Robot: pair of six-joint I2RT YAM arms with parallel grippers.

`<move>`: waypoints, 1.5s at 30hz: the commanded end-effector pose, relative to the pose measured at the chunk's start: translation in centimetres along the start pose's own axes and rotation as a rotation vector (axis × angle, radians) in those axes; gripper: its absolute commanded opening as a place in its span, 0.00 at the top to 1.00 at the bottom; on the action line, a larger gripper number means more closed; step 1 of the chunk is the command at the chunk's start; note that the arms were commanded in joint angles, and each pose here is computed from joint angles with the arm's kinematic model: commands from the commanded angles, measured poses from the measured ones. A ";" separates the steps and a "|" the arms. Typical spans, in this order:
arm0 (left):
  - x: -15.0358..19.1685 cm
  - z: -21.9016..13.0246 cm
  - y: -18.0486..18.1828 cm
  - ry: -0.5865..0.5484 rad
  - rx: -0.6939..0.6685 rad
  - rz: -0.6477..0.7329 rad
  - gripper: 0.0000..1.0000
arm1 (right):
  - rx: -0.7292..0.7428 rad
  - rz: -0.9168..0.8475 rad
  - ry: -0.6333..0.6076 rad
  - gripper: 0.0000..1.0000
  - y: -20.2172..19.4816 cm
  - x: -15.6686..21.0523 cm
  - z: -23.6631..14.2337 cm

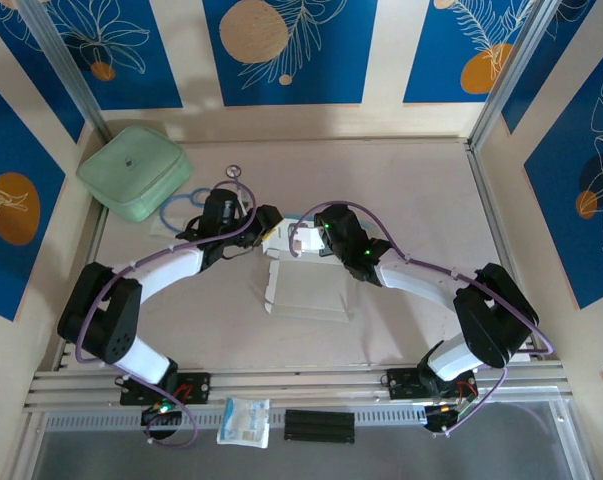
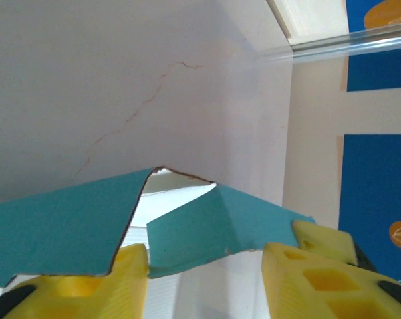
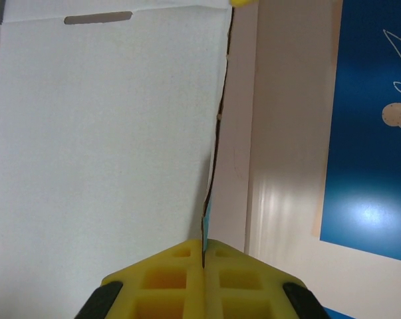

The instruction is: Fold the paper box

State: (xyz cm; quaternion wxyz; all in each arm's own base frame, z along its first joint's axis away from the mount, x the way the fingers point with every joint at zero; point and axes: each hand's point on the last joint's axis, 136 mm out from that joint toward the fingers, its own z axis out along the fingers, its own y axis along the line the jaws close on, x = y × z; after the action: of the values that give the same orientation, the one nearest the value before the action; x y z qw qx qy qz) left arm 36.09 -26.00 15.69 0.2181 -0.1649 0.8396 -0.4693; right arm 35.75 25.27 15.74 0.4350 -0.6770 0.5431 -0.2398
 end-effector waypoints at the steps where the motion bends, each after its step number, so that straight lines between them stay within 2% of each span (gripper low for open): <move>1: -1.4 -1.4 -3.3 -0.051 0.072 0.065 0.46 | 0.002 0.022 -0.036 1.00 -0.2 -0.5 -0.3; 12: -3.0 -3.0 -1.6 -0.130 -0.042 0.105 0.40 | -0.016 0.047 -0.019 1.00 -0.1 0.5 -0.3; 19: -2.9 -1.8 -3.3 -0.082 0.031 0.091 0.47 | -0.019 0.063 -0.019 1.00 -0.2 0.6 -0.1; 28: -2.2 0.9 -2.3 -0.005 0.074 0.036 0.52 | -0.026 0.071 -0.020 1.00 -0.2 0.4 -0.1; 37: -1.4 1.9 -1.8 0.048 0.083 0.022 0.60 | -0.025 0.079 -0.022 1.00 -0.2 0.0 0.2; 45: 0.0 0.9 -1.0 0.083 0.010 0.055 0.59 | -0.016 0.081 -0.010 1.00 -0.5 0.2 0.5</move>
State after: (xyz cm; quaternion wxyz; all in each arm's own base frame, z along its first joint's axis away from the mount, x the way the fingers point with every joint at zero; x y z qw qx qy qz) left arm 37.92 -27.09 16.50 0.2200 -0.1339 0.8334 -0.4891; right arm 35.98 24.35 14.93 0.4248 -0.6673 0.5701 -0.2220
